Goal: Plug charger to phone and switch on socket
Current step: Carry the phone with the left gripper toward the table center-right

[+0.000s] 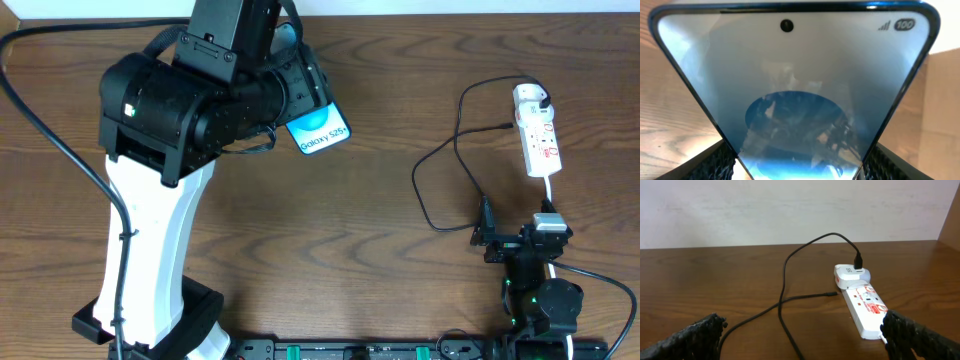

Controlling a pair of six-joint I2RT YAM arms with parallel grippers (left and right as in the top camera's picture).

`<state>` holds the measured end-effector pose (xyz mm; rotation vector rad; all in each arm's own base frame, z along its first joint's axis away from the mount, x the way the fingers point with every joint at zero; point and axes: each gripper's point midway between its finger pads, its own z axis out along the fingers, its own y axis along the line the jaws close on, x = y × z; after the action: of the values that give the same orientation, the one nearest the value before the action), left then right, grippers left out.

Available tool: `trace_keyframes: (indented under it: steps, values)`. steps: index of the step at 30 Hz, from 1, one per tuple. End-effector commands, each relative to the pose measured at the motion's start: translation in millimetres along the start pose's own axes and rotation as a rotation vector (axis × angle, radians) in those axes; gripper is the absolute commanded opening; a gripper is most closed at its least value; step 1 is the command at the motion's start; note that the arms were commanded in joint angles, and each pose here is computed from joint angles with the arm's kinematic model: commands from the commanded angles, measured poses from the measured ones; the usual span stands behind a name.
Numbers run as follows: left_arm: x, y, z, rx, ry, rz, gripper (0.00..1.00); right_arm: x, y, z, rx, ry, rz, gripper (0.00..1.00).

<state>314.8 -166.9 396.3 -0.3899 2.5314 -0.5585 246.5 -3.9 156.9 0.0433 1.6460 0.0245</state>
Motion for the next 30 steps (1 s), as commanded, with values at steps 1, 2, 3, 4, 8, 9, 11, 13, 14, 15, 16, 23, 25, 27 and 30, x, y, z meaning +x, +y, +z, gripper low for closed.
trace_keyframes:
  steps: [1,2,3,4,8,9,11,13,14,15,16,23,25,27,30]
  values:
    - [1.4,26.7,-7.1,-0.118,-0.028,-0.052,0.57,0.6,0.5,-0.2,0.000,0.000,0.006,0.99]
    - [1.5,26.9,-2.6,-0.126,-0.020,-0.051,0.57,0.5,0.5,-0.2,0.000,0.000,0.006,0.99]
    - [1.8,27.3,2.0,-0.135,-0.010,-0.052,0.57,0.6,0.5,-0.2,0.000,0.000,0.006,0.99]
    - [2.1,27.8,7.1,-0.145,-0.001,-0.051,0.57,0.6,0.5,-0.2,0.000,0.000,0.006,0.99]
    - [4.3,31.0,31.8,-0.191,0.042,-0.061,0.57,0.5,0.5,-0.2,0.000,0.000,0.006,0.99]
    - [4.4,31.4,39.5,-0.201,0.052,-0.061,0.57,0.6,0.5,-0.2,0.000,0.000,0.006,0.99]
    - [4.5,32.2,54.4,-0.220,0.069,-0.065,0.57,0.6,0.5,-0.2,0.000,0.000,0.006,0.99]
    - [5.5,33.7,68.2,-0.239,0.086,-0.080,0.57,0.5,0.5,-0.2,0.000,0.000,0.006,0.99]
    - [6.1,34.7,75.0,-0.251,0.094,-0.086,0.57,0.6,0.5,-0.2,0.000,0.000,0.006,0.99]
    - [6.7,35.5,80.3,-0.259,0.102,-0.086,0.57,0.7,0.5,-0.2,0.000,0.000,0.006,0.99]
    - [7.2,36.3,85.9,-0.267,0.110,-0.085,0.57,0.6,0.5,-0.2,0.000,0.000,0.006,0.99]
    - [9.7,39.8,109.5,-0.305,0.143,-0.092,0.57,0.6,0.5,-0.2,0.000,0.000,0.006,0.99]
    - [9.7,40.0,113.5,-0.309,0.147,-0.093,0.57,0.5,0.5,-0.2,0.000,0.000,0.006,0.99]
    - [10.9,41.0,117.2,-0.317,0.153,-0.108,0.57,0.5,0.5,-0.2,0.000,0.000,0.006,0.99]
    - [14.8,44.4,123.0,-0.335,0.169,-0.125,0.57,0.6,0.5,-0.2,0.000,0.000,0.006,0.99]
